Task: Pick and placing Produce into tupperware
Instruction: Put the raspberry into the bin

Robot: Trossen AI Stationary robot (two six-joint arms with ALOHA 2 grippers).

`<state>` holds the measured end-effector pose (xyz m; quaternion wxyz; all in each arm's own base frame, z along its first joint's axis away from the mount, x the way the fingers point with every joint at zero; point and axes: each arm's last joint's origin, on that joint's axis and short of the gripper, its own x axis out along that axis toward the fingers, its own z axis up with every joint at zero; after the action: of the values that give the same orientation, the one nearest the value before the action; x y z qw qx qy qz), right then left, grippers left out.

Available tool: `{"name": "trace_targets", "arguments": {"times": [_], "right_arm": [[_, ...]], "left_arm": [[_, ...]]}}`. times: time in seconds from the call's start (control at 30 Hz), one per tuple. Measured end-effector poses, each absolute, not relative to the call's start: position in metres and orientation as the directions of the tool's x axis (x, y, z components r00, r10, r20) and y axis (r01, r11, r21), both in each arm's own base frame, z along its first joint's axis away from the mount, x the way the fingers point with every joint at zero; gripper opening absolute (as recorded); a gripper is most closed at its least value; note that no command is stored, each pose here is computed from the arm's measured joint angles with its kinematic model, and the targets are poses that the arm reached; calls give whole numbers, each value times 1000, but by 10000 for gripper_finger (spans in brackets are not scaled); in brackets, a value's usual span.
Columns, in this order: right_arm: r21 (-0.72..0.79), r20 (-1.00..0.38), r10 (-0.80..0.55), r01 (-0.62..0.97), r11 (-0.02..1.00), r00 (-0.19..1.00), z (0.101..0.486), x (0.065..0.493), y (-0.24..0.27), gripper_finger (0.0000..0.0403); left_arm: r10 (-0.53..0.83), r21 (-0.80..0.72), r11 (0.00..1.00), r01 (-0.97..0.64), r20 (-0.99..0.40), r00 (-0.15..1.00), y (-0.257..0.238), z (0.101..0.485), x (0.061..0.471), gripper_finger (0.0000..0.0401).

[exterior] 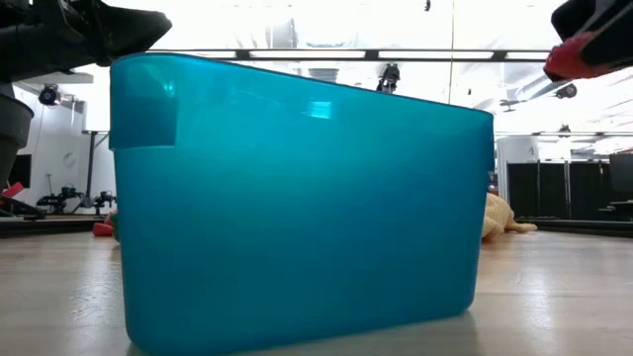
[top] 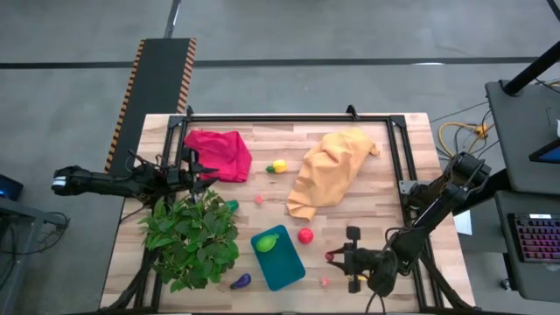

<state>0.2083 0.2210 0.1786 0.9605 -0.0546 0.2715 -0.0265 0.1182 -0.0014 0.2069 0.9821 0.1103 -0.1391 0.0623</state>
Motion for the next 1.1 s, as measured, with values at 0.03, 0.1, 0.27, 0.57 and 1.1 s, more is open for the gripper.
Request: {"name": "trace_targets", "arguments": {"times": [0.03,0.1,0.27,0.57,1.1], "right_arm": [[-118,-516,-80,21,993,853,179,209,221,95],[-118,-516,-82,24,993,853,179,210,220,95],[-123,-506,-89,31,992,858,180,214,218,95],[-182,-475,-99,12,983,875,184,225,212,95],[-226,-429,-108,9,974,897,189,239,204,95]], "left_arm": [[91,200,968,-153,286,954,-1,207,118,78],[92,199,968,-153,286,954,-1,207,118,78],[91,198,968,-153,287,954,-1,207,118,78],[92,197,968,-152,286,954,-1,207,118,78],[92,197,969,-151,283,955,-1,206,118,78]]}}
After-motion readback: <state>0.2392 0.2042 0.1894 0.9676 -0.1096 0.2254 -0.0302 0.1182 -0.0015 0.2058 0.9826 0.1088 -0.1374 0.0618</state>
